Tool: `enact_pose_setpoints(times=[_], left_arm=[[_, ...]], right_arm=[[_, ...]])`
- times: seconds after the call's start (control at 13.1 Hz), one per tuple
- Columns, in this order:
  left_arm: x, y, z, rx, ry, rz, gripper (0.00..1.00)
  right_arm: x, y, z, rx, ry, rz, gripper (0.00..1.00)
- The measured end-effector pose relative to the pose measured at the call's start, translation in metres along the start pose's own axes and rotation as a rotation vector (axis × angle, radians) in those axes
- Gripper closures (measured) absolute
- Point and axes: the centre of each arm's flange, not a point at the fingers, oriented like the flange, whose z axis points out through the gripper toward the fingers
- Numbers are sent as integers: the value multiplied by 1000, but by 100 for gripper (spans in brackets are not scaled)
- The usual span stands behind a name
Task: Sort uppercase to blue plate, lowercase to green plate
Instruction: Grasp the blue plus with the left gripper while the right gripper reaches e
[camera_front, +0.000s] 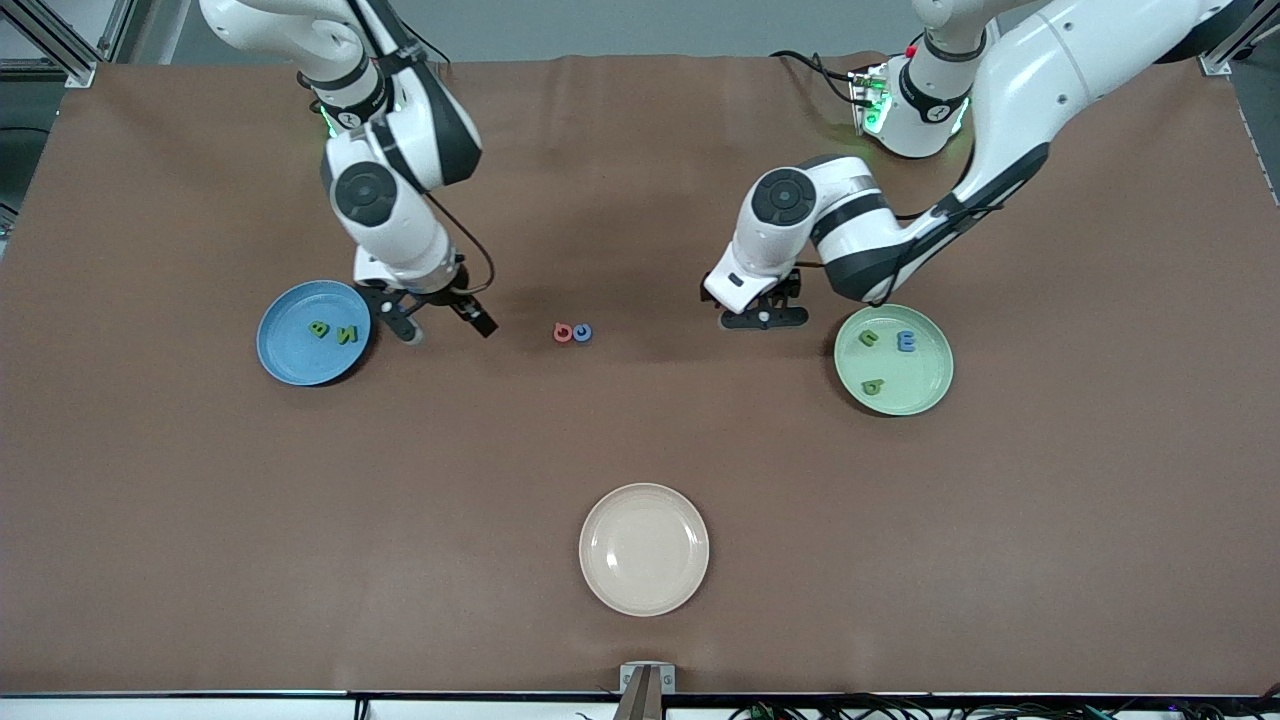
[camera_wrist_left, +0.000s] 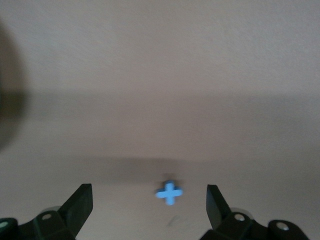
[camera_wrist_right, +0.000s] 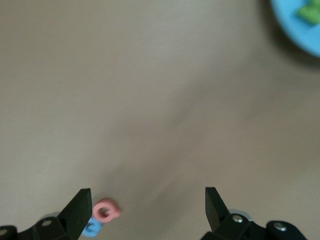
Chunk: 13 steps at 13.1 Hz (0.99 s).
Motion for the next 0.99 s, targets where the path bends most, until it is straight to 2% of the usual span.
enact_pose_setpoints(times=[0.23,0.38,0.53,0.61,0.69,0.76,0.84,0.92,0.99], left_arm=[[-7,6,31,12,-3,-1,0],[-13,7,39,9,-9,7,2],[-18,6,44,3,-17,12,2],[-21,5,47,3,-23,15,11],[-25,5,50,4,-29,19,16],[-28,5,53,5,-35,23,18],[-30,5,55,7,-40,27,24],[-32,5,56,7,-43,28,25],[-32,5,56,7,-45,29,30]], right_arm=[[-29,-22,18,74,-46,172,0],[-46,-44,28,78,-49,317,0],[-61,-64,41,73,-40,405,3],[-66,-71,50,65,-33,436,3],[-71,-76,60,56,-25,459,3],[-75,-80,72,44,-16,472,4],[-79,-81,84,30,-7,482,5],[-81,-82,95,17,2,485,7],[-82,-82,104,8,9,484,7]])
